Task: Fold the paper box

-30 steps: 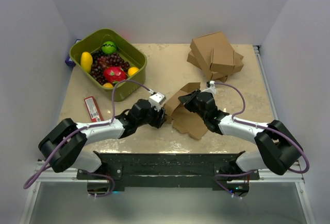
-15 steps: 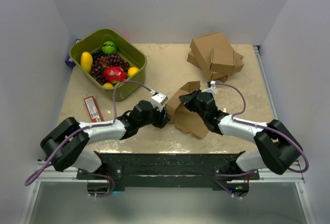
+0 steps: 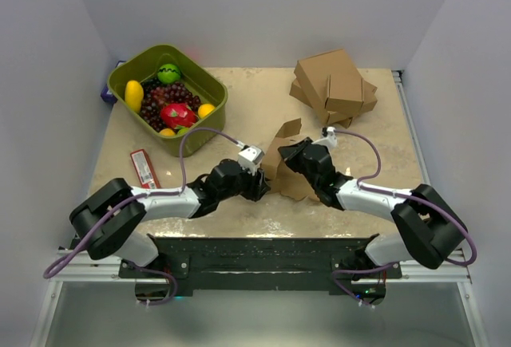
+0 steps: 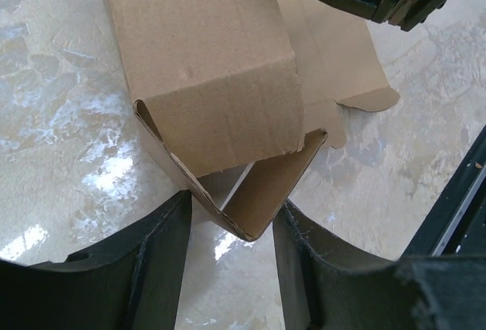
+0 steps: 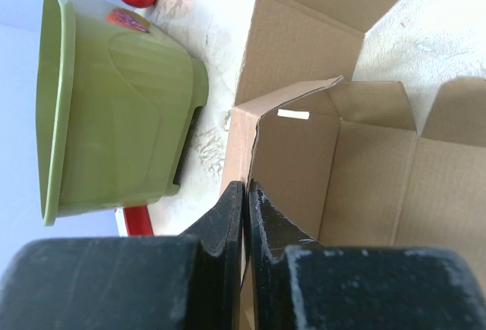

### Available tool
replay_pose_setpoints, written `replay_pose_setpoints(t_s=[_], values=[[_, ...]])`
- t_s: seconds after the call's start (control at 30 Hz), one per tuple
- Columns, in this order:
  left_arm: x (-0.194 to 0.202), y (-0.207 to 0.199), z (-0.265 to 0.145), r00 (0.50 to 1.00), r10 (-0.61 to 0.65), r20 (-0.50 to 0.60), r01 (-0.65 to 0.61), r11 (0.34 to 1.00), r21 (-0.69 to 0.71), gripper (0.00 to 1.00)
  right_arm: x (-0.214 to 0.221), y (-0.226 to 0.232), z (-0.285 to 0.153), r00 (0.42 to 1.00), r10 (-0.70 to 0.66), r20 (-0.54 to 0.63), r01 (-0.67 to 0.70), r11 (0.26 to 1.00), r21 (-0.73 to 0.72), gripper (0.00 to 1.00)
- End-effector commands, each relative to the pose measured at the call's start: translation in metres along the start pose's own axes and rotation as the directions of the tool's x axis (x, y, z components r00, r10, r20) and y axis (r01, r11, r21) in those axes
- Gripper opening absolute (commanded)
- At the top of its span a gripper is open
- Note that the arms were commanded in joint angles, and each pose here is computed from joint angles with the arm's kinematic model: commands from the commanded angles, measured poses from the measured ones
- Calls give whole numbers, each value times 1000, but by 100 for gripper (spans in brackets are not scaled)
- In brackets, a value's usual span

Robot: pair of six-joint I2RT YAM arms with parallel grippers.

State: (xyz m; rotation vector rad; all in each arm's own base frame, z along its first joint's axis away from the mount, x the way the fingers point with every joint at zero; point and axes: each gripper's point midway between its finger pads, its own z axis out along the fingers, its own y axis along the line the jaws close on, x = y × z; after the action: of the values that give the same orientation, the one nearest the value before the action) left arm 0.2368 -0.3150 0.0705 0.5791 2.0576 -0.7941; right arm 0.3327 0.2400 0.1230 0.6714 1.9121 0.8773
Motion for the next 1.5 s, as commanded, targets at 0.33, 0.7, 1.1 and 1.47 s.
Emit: replay_pose_setpoints(t_s=[0.33,0.7,1.1,1.47], values=[[-40,-9,10,987,-69,146,73,997,-20,50,23,-76,-16,993,-111,-34,115,975,189,0],[-40,-28,12,987,-39,157,25,995,93,50,32,-95,-11,989,-145,-39,150,966,208,0],[-52,-26,20,973,-121,199,107,991,77,45,41,-100,-11,990,-131,-55,140,964,225,0],[-63,-28,37,952,-204,227,203,979,27,45,46,-103,-13,991,-121,-58,131,963,235,0]])
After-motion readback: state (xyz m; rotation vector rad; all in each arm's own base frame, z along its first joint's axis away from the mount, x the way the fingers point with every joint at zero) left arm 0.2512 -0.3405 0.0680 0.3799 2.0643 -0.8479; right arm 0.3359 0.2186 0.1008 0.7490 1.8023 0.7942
